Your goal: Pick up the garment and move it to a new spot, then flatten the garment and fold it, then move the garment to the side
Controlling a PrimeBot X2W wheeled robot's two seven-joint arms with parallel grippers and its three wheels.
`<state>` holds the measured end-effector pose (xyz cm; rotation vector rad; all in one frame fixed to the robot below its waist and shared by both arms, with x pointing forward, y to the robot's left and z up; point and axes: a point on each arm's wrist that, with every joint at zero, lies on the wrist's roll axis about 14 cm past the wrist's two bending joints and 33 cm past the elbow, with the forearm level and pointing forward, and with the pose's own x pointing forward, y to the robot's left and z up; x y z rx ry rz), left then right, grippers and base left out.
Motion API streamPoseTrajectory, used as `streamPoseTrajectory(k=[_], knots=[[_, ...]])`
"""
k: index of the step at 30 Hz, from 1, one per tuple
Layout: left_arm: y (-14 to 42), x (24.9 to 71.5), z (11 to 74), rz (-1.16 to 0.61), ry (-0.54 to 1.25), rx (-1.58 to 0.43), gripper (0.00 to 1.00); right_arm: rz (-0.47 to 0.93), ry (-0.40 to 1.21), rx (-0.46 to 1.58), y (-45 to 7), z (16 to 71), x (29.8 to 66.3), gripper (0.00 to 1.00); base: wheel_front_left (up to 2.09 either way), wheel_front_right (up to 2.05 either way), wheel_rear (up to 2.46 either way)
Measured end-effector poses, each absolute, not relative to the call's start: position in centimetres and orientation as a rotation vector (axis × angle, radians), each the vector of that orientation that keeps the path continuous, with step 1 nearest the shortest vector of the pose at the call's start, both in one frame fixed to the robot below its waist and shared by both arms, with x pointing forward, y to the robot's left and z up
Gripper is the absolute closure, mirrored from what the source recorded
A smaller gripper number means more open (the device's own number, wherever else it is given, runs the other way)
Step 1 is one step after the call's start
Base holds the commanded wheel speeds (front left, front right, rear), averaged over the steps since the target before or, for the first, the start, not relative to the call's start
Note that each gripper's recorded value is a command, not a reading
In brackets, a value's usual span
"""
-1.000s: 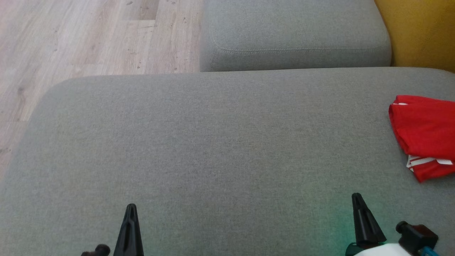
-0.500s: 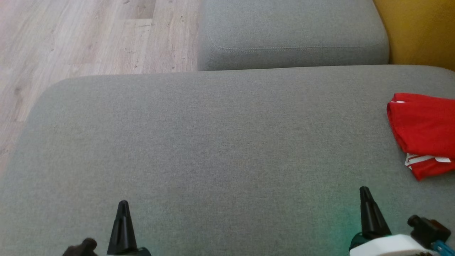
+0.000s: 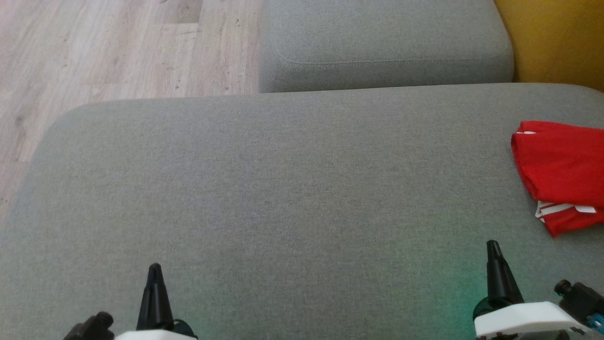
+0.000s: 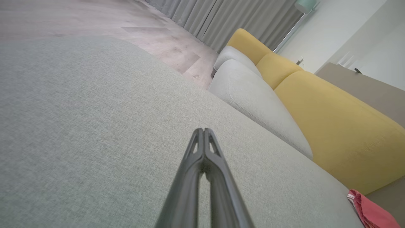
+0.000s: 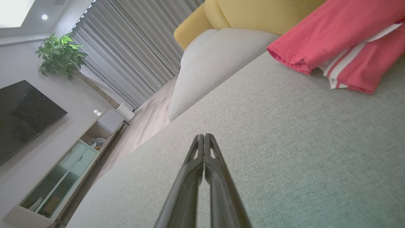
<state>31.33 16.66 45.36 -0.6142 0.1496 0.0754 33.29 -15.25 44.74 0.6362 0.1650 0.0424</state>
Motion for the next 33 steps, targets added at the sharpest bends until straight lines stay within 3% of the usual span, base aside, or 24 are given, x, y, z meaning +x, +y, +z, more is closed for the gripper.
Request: streamPoseTrajectory(k=[33], knots=[[17.4,33.6,45.4,0.096,0.175,-1.009,1.0,-0.061,0.147,1.022,-17.7,45.4,34.9,1.0,0.0,0.0,0.0]])
